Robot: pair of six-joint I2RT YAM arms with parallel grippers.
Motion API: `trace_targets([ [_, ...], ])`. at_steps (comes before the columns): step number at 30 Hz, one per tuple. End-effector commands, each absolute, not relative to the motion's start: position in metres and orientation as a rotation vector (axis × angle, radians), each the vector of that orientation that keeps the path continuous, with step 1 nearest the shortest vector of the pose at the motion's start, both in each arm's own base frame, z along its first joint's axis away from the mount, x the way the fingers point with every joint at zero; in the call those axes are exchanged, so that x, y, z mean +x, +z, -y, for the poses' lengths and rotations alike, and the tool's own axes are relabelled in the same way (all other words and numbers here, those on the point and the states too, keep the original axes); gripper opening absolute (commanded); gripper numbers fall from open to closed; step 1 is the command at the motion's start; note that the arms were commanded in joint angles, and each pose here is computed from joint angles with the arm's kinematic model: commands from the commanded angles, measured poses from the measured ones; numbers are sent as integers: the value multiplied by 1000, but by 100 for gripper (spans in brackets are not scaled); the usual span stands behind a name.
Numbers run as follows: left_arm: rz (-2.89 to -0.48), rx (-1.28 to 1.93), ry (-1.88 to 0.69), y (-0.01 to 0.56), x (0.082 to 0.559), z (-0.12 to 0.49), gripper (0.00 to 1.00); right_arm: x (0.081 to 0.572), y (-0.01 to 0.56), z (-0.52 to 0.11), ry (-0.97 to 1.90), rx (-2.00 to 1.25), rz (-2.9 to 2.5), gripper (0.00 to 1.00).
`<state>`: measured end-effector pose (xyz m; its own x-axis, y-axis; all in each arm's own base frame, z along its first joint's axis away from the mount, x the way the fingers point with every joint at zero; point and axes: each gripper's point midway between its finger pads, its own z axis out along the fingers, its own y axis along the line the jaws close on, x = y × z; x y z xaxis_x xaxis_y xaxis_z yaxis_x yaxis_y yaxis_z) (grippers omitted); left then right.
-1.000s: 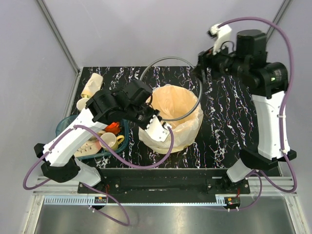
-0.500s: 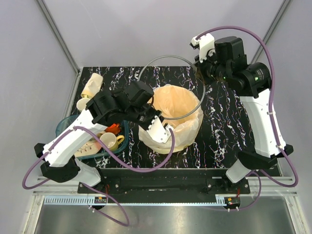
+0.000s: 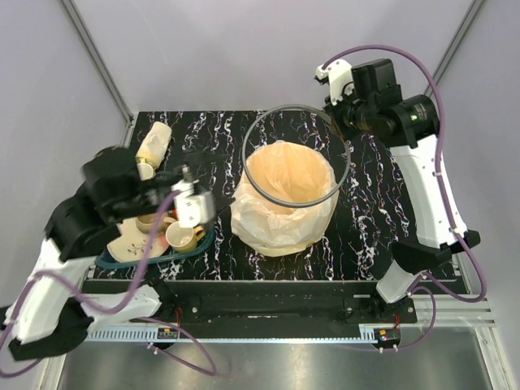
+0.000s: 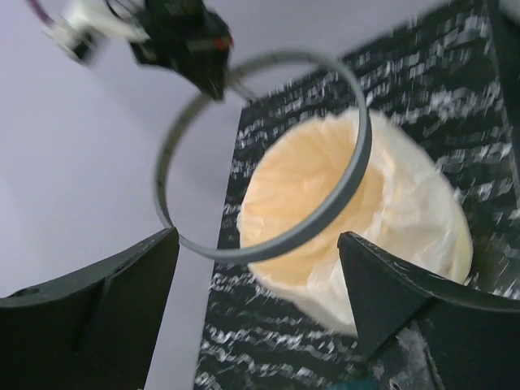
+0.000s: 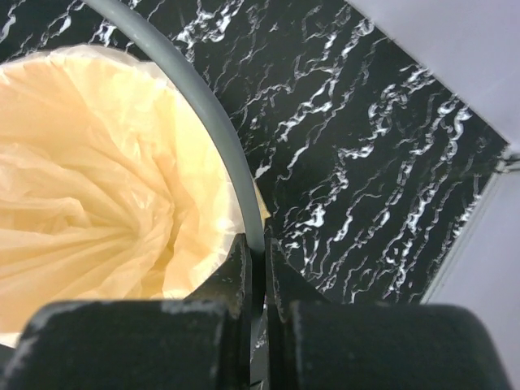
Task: Put the trash bags into the trash bin
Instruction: Place the lid in the trash bin.
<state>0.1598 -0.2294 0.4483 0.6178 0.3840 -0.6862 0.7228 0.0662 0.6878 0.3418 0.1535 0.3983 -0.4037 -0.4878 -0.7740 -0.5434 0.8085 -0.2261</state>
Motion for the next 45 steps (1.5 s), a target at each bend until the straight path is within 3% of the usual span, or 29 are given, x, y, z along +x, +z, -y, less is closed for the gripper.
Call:
trace_targets([
  [1, -914, 1248, -549, 500, 145, 235, 86, 343, 365, -172, 170, -869, -2143, 0],
  [13, -1275, 1026, -743, 444, 203, 216, 83, 358, 302, -188, 218, -978, -2201, 0],
  [34, -1384, 1010, -879, 417, 219, 228, 80, 379, 280, -182, 252, -972, -2246, 3],
  [37, -1415, 997, -884, 410, 225, 229, 80, 377, 280, -181, 245, -961, -2252, 8],
  [41, -1450, 977, -872, 403, 234, 229, 80, 377, 281, -183, 258, -950, -2257, 25],
  [45, -1504, 950, -912, 394, 241, 233, 74, 377, 285, -188, 281, -946, -2258, 35],
])
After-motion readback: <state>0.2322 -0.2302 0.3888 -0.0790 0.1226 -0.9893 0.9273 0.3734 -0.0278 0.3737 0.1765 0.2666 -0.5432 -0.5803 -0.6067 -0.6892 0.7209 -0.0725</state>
